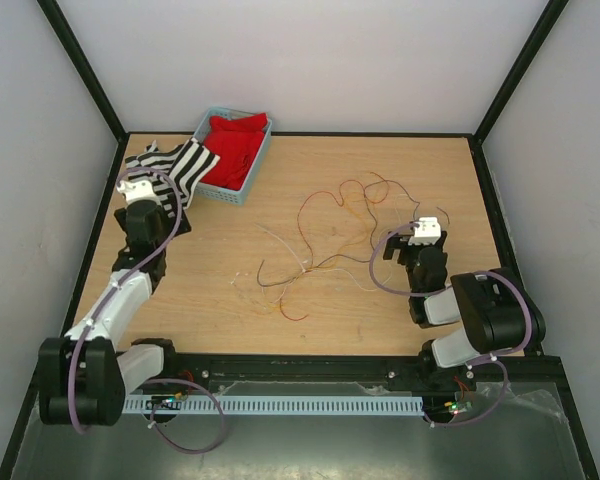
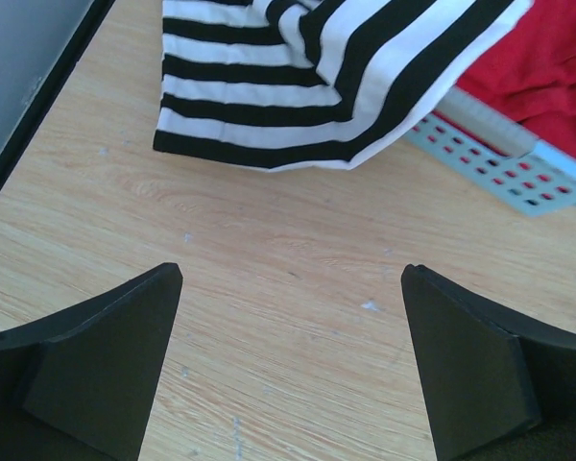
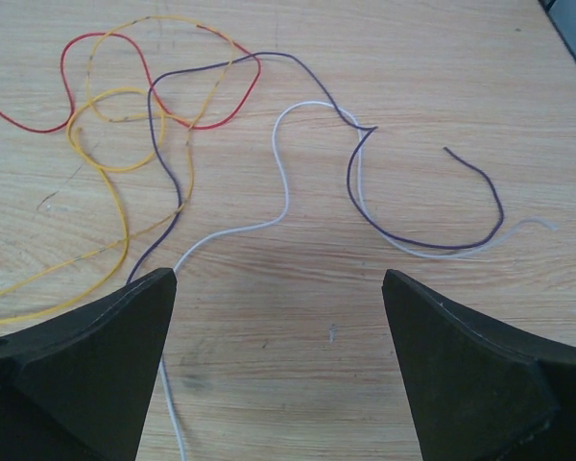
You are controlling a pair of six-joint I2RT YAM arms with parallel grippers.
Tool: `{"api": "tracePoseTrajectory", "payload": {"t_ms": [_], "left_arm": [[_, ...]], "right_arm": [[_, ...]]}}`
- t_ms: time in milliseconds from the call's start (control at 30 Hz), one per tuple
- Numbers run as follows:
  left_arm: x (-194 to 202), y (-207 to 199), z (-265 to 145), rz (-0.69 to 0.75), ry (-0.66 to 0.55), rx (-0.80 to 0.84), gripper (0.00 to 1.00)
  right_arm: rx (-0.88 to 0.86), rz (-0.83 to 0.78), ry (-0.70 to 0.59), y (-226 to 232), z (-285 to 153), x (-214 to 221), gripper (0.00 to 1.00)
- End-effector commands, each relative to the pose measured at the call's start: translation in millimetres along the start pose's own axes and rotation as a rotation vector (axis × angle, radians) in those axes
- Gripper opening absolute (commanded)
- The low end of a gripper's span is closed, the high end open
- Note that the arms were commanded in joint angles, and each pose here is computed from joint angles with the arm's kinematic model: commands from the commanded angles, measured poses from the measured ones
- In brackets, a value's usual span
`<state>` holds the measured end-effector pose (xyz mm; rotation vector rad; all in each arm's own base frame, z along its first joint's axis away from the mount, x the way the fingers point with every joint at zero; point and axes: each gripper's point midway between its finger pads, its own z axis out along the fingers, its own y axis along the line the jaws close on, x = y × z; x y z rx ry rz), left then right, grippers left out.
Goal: Zip-tie the wires
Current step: Reset both arms
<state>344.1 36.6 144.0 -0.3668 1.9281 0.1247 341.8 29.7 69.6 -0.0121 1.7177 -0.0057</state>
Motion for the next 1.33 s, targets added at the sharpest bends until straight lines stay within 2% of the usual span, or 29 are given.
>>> {"api": "tracePoseTrajectory", "payload": {"t_ms": [0, 133, 267, 400, 467, 533, 567, 1300], "left_arm": [[11.0, 15.7, 16.2, 0.047, -0.016, -0.056, 0.99], [27.3, 8.6, 31.9, 0.065, -0.065, 0.009, 0.99], [46.4, 5.9, 44.0, 0.117, -0.038, 0.048, 0.99], [64.6, -12.1, 53.5, 0.176, -0.068, 0.162, 0.99], [80.9, -25.6, 57.9, 0.239, -0.039, 0.236, 0.99], [70.8, -34.3, 61.8, 0.256, -0.079, 0.262, 0.99], [81.7, -31.6, 61.4, 0.257, -0.008, 0.254, 0.99], [78.2, -34.0, 65.0, 0.280, -0.019, 0.241, 0.99]], "right_arm": [[0.053, -0.001, -0.072, -6.4, 7.1, -21.5, 0.99], [0.055, -0.001, -0.069, -6.5, 7.0, -21.0, 0.99], [0.057, -0.001, -0.068, -6.6, 7.4, -21.0, 0.99], [0.063, -0.002, -0.067, -6.8, 8.0, -21.1, 0.99], [0.062, -0.002, -0.066, -6.6, 7.8, -20.8, 0.99], [0.064, -0.002, -0.065, -6.8, 7.8, -20.6, 0.99], [0.064, -0.003, -0.064, -6.8, 8.0, -20.3, 0.99], [0.064, -0.002, -0.068, -6.9, 7.8, -21.3, 0.99]]}}
